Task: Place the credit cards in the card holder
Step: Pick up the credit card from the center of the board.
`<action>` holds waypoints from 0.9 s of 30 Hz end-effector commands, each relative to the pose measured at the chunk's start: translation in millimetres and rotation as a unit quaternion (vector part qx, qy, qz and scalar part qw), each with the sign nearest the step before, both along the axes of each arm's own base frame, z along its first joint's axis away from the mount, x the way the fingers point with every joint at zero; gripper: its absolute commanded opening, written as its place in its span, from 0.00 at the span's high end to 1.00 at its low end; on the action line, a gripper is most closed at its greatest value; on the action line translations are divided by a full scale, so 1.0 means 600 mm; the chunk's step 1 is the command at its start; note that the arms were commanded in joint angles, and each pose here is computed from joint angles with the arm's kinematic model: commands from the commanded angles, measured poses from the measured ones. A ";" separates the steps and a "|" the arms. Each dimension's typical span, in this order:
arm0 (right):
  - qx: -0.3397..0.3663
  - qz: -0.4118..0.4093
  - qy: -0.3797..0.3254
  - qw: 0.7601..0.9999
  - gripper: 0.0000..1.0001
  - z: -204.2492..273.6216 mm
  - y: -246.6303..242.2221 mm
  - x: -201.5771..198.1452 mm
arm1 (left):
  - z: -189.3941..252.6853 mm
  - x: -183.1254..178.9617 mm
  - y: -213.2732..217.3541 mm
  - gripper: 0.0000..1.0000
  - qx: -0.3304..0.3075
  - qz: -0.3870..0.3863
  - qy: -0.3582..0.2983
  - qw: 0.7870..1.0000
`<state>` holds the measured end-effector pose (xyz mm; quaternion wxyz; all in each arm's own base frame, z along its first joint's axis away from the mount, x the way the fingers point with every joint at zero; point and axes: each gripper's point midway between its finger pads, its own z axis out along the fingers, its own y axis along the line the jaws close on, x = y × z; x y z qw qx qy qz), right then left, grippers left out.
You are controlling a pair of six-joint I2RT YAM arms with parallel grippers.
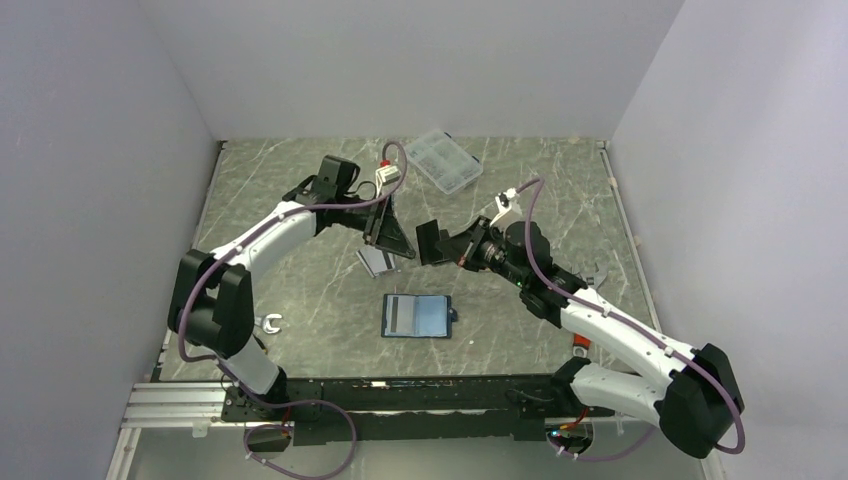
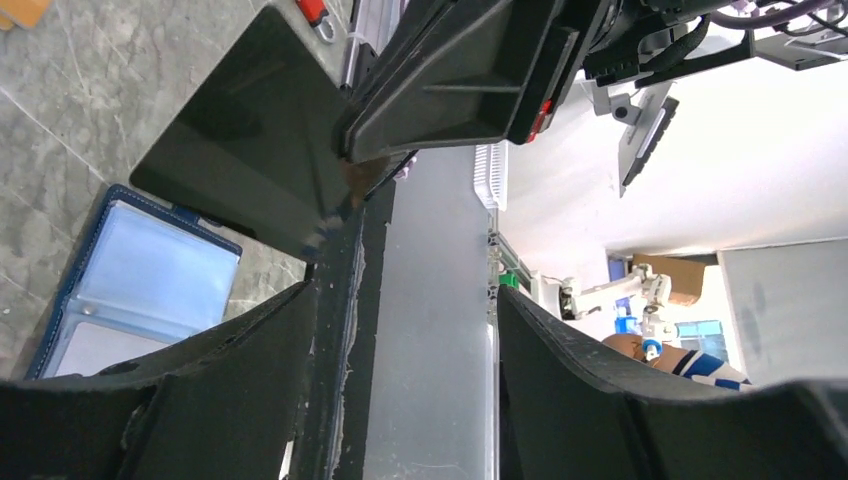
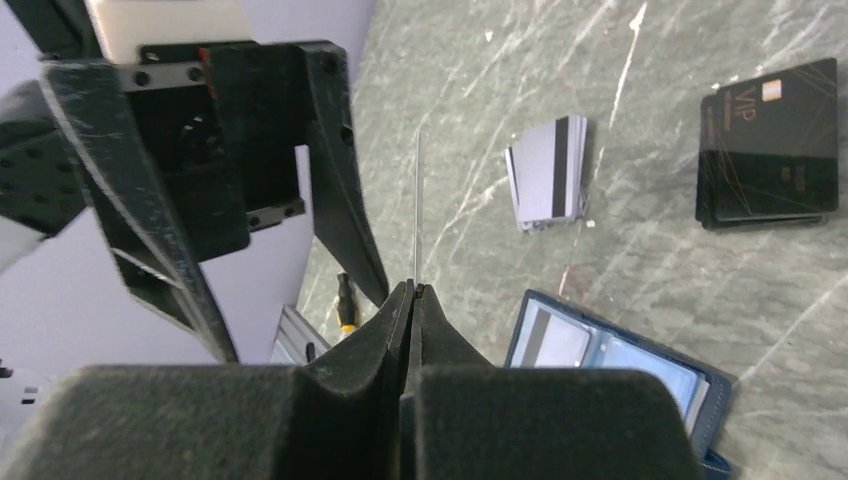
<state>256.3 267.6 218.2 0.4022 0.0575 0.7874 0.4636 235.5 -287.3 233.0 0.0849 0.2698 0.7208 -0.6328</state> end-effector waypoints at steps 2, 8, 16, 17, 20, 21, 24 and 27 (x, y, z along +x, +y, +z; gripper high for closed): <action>0.065 -0.021 -0.063 0.996 1.00 0.095 0.009 0.018 | 0.033 0.001 0.011 0.29 -0.039 0.000 -0.014 0.999; 0.092 -0.014 -0.072 0.993 1.00 0.117 0.017 0.011 | 0.038 0.008 0.017 0.30 -0.044 0.013 -0.014 0.999; 0.118 0.004 -0.071 0.990 1.00 0.124 0.054 -0.001 | 0.056 0.018 0.027 0.44 -0.057 0.033 -0.017 0.998; 0.119 0.008 -0.070 0.990 1.00 0.123 0.060 -0.002 | 0.058 0.019 0.029 0.43 -0.057 0.035 -0.017 0.998; 0.123 0.012 -0.070 0.990 1.00 0.123 0.072 -0.003 | 0.062 0.021 0.035 0.41 -0.059 0.037 -0.021 0.997; 0.123 0.011 -0.068 0.990 1.00 0.121 0.075 -0.005 | 0.062 0.022 0.038 0.42 -0.059 0.040 -0.021 0.997; 0.118 0.001 -0.067 0.991 1.00 0.114 0.076 -0.008 | 0.064 0.028 0.048 0.54 -0.066 0.050 -0.023 0.996; 0.118 -0.008 -0.066 0.991 1.00 0.110 0.075 -0.009 | 0.067 0.033 0.057 0.82 -0.072 0.060 -0.024 0.995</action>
